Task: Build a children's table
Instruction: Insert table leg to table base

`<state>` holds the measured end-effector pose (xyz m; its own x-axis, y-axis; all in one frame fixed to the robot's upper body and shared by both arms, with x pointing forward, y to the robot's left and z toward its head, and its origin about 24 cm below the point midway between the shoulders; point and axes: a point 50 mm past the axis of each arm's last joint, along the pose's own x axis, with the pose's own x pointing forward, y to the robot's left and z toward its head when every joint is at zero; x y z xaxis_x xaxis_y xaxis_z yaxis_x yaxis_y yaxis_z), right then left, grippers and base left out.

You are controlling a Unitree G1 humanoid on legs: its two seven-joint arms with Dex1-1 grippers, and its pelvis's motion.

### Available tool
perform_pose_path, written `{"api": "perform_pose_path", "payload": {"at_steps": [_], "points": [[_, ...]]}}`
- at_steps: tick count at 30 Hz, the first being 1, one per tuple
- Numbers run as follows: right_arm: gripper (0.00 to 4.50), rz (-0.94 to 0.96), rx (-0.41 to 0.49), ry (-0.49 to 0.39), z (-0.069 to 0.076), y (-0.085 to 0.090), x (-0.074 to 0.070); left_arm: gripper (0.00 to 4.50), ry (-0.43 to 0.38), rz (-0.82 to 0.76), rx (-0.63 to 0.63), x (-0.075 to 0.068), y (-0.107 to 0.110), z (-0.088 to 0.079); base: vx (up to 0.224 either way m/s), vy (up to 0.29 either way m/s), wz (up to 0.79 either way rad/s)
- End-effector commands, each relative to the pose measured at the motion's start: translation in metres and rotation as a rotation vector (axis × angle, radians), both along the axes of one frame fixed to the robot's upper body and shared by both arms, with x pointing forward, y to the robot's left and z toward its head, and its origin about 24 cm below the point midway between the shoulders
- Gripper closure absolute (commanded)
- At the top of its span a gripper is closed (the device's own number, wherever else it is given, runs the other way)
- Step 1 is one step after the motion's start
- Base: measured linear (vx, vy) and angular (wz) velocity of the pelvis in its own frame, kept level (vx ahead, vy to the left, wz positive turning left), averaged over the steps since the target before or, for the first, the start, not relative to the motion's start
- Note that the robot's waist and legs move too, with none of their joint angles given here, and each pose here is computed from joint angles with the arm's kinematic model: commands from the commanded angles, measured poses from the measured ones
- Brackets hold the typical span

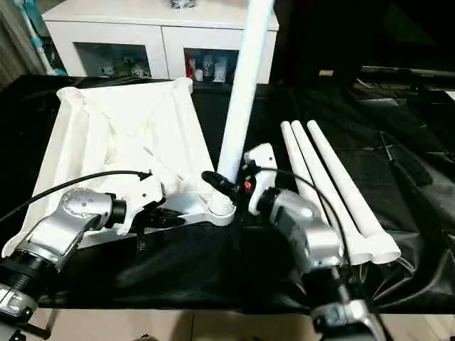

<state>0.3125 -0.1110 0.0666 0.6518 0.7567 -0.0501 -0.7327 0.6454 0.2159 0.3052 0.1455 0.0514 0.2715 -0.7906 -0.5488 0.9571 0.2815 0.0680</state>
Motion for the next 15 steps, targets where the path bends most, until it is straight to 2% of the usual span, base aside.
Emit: {"api": "perform_pose_path", "payload": {"at_steps": [1,10,15], "points": [[2.65,-0.050,-0.066,0.106,-0.0313,-0.0074,-0.0103,4.50,-0.014,0.044,-0.041,0.0029,0.0018,0.0022,0.000,0.000,0.00],[2.66,-0.079,-0.078,0.035,-0.0340,-0.0068,-0.0137,4.50,-0.026,0.051,-0.035,0.0060,0.0028,0.0051,0.000,0.000,0.00],[2.66,-0.025,-0.152,0.000,-0.0378,-0.0021,-0.0195,4.50,-0.022,0.042,-0.024,0.0061,0.0038,0.0041,0.000,0.000,0.00]]}}
